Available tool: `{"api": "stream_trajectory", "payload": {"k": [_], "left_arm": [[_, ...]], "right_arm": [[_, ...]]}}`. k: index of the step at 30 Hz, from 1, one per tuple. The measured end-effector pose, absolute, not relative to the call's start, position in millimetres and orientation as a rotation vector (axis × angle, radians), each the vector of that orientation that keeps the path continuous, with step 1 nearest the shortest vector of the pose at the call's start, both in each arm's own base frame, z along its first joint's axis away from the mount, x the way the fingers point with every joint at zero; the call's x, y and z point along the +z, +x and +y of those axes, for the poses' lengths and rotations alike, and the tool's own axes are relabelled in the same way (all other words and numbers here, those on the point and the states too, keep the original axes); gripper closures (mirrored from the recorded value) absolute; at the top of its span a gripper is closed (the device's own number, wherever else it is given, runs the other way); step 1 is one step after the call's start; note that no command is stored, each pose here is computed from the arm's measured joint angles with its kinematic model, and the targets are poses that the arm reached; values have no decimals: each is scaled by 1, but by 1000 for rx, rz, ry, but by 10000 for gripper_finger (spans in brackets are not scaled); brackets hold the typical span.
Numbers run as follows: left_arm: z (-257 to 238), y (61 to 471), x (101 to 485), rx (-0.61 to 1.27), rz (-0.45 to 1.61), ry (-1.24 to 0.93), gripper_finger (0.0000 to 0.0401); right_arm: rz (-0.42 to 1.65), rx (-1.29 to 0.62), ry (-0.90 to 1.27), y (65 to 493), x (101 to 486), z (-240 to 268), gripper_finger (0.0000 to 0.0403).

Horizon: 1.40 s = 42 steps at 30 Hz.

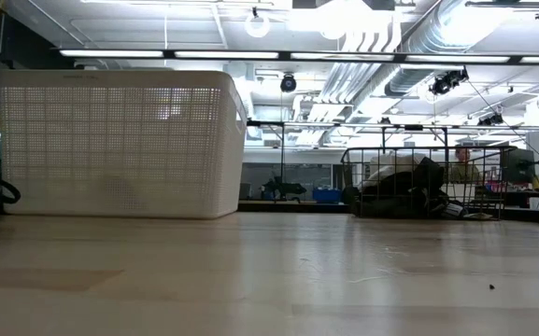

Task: Pick & Place Cloths
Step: Return to Home Position

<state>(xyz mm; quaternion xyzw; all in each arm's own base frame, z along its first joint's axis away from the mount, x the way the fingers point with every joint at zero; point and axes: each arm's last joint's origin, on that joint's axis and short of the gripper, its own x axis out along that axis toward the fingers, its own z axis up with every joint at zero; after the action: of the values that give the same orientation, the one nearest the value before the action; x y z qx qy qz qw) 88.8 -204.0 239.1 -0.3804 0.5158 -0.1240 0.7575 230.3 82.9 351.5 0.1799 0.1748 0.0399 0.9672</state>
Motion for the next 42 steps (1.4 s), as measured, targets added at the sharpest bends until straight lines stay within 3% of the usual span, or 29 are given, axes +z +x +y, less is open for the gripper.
{"api": "stream_trajectory", "payload": {"k": [5, 13, 28, 42], "left_arm": [[-189, 91, 256, -174, 847, -902, 169], [-155, 101, 282, -19, 435, -831, 169], [-85, 164, 318, 149, 111, -525, 169], [-32, 165, 328, 391, 33, -387, 169]], "right_arm": [[365, 53, 334, 214, 357, 76, 199], [380, 28, 316, 192, 361, 67, 199], [149, 73, 483, 128, 308, 42, 199], [-44, 105, 540, 95, 261, 26, 199]]}}
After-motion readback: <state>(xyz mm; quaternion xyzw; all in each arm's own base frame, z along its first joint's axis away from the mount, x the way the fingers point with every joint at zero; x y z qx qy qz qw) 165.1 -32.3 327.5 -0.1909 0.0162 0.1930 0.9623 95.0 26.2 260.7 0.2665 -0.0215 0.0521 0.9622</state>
